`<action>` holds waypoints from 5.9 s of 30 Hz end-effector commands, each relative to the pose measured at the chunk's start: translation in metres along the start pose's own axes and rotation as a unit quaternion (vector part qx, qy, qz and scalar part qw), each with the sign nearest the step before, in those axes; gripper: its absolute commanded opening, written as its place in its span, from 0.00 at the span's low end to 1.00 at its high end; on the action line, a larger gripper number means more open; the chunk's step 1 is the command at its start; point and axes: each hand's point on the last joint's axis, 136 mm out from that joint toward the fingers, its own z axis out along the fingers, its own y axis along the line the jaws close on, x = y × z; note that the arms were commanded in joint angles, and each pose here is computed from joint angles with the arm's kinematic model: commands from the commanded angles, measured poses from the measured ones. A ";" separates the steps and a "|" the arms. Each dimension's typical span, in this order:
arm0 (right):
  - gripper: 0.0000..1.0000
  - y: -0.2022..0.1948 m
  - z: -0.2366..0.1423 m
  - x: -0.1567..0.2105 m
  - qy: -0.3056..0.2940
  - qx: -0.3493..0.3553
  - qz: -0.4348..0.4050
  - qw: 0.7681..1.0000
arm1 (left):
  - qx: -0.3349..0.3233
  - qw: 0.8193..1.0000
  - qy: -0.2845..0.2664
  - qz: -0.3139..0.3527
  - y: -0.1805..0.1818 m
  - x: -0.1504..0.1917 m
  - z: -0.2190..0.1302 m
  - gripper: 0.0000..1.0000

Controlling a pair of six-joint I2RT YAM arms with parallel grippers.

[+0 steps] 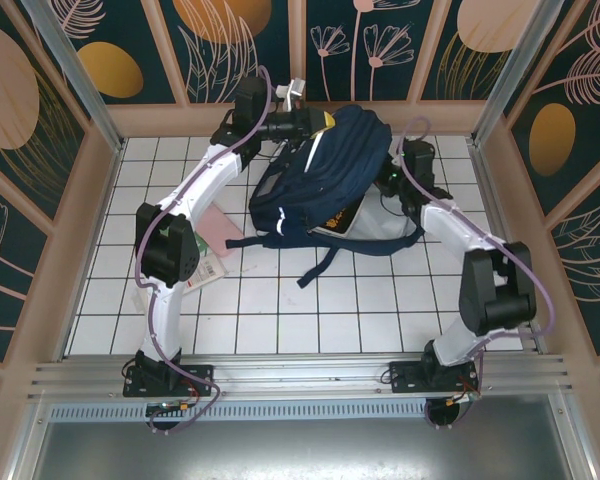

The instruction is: Pack books, pencil case, and school supplies into a backpack

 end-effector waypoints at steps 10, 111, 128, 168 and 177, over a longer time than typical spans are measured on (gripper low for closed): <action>0.73 -0.042 -0.117 -0.038 -0.180 0.138 0.006 0.974 | 0.032 0.994 -0.058 0.086 -0.033 -0.032 0.003 0.00; 0.70 0.123 0.093 0.441 0.393 -0.066 -0.162 0.903 | -0.463 0.815 -0.278 -0.208 0.342 0.064 -0.383 0.75; 0.71 0.106 0.089 0.422 0.375 -0.036 -0.175 0.910 | -0.520 0.755 -0.303 -0.262 0.320 0.135 -0.408 0.77; 0.71 0.099 0.103 0.456 0.426 0.004 -0.102 0.899 | -0.493 0.767 -0.307 -0.272 0.336 0.123 -0.398 0.75; 0.71 0.115 0.080 0.443 0.413 -0.004 -0.100 0.905 | -0.496 0.767 -0.306 -0.271 0.339 0.122 -0.398 0.75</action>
